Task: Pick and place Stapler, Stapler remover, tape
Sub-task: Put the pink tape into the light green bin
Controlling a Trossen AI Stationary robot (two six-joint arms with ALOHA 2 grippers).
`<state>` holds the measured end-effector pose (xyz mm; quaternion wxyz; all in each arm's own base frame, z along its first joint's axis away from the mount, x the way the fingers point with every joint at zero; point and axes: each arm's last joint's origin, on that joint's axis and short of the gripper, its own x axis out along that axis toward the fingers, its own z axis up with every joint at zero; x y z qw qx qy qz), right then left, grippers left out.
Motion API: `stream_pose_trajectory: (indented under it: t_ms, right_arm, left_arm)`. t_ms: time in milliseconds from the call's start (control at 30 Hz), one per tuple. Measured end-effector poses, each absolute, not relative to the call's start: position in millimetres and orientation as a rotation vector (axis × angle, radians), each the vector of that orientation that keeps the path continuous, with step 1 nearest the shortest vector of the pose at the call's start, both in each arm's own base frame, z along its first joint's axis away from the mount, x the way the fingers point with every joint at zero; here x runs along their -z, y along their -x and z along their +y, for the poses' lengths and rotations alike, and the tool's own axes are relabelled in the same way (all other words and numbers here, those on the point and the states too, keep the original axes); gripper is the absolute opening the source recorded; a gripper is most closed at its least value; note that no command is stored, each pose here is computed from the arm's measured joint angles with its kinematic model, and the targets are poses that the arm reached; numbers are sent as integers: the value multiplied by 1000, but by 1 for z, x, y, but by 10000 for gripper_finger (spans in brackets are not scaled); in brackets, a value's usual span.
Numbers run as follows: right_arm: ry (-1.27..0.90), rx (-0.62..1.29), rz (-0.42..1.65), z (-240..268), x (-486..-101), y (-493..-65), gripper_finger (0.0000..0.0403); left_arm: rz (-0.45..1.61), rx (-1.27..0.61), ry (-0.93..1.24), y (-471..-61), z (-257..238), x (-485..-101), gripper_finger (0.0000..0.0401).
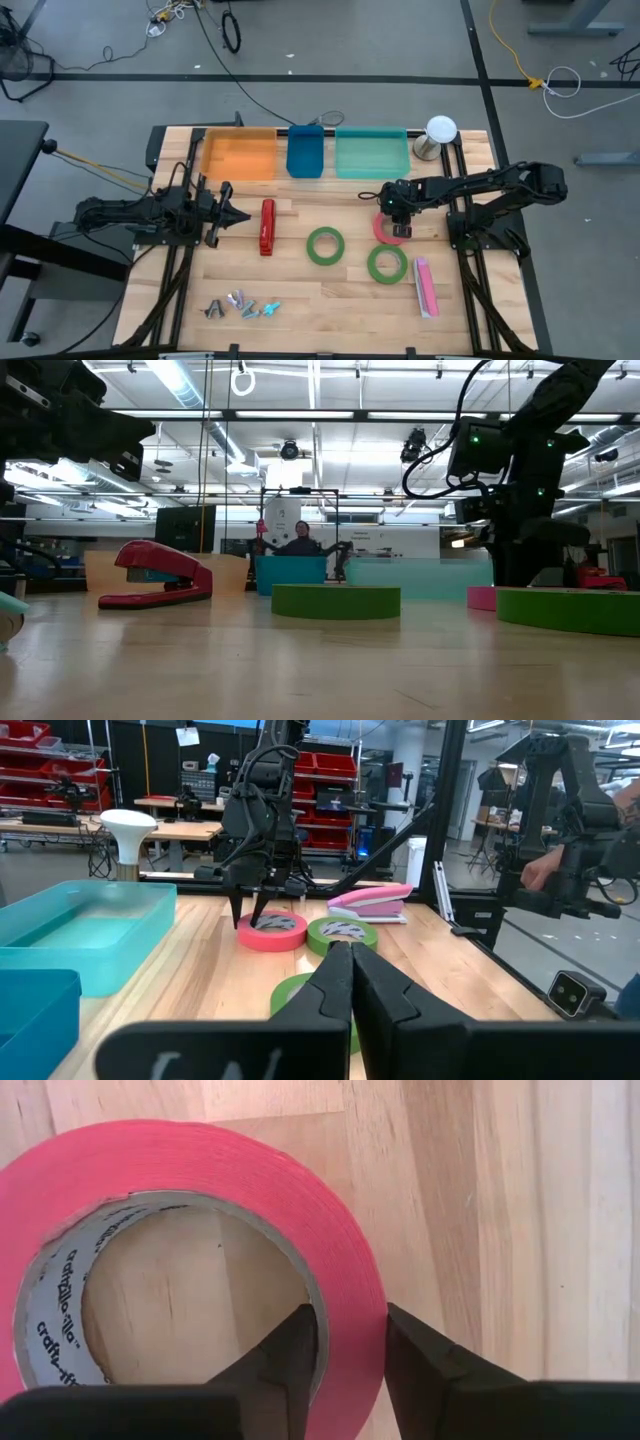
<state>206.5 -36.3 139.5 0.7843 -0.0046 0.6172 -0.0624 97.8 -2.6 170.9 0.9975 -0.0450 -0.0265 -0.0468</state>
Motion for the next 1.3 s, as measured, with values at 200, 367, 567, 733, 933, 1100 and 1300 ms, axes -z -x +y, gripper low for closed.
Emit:
stream_pose_trajectory:
  t_ms: [200,367,567,733,933,1100,1300]
  right_arm:
    - [9,133,1331,-36,-140,-207,109]
    - [1,127,1337,-36,-141,-207,109]
    - [27,108,1310,-38,-159,-219,109]
    - [55,108,1250,-41,-181,-233,109]
    - [48,140,1174,-50,-210,-247,109]
    - [36,187,1101,-63,-235,-256,109]
    - [38,297,1043,-87,-256,-257,109]
  left_arm:
    - [-53,93,90,-98,-3,-171,3]
    - [-53,93,90,-98,-3,-171,3]
    - [-53,94,90,-98,-3,-171,3]
    - [-53,93,90,-98,-3,-171,3]
    - [-53,94,90,-98,-3,-171,3]
    - [-53,94,90,-98,-3,-171,3]
    - [-53,94,90,-98,-3,-171,3]
